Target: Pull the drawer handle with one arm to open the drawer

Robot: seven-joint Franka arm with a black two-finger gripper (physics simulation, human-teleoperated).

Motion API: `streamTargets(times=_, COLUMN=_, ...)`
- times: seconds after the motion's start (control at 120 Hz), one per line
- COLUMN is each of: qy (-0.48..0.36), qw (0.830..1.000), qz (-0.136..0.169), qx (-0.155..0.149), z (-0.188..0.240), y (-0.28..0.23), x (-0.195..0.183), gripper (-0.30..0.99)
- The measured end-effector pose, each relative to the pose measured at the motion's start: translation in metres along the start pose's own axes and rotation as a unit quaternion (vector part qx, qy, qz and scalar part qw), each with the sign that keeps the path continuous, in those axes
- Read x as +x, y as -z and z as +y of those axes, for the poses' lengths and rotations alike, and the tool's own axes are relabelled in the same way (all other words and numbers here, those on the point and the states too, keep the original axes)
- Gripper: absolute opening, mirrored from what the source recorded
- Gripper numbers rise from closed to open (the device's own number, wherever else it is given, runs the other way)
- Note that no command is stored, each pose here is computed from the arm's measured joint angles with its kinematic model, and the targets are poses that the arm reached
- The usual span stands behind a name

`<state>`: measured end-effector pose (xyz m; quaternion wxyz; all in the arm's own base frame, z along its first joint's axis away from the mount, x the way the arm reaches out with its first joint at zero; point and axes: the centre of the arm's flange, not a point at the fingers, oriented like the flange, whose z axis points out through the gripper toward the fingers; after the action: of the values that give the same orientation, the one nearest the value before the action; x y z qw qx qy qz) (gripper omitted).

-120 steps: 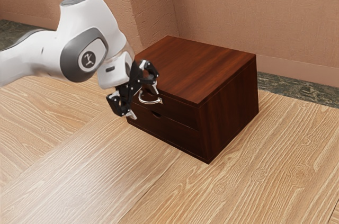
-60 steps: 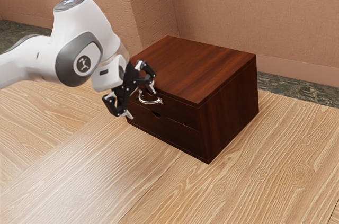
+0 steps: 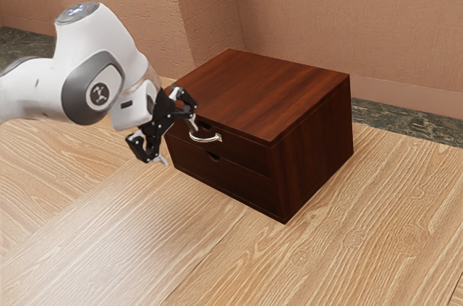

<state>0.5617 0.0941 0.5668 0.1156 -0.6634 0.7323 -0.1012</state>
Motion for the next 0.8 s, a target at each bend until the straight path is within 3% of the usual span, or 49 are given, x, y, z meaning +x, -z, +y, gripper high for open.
streamTargets(times=0.35, qy=-0.003, qw=1.000, qz=0.000, qx=-0.002, z=0.003, y=-0.012, x=-0.001, gripper=0.67)
streamTargets(times=0.8, qy=-0.007, qw=1.000, qz=0.000, qx=0.002, z=0.004, y=-0.012, x=0.002, gripper=0.25)
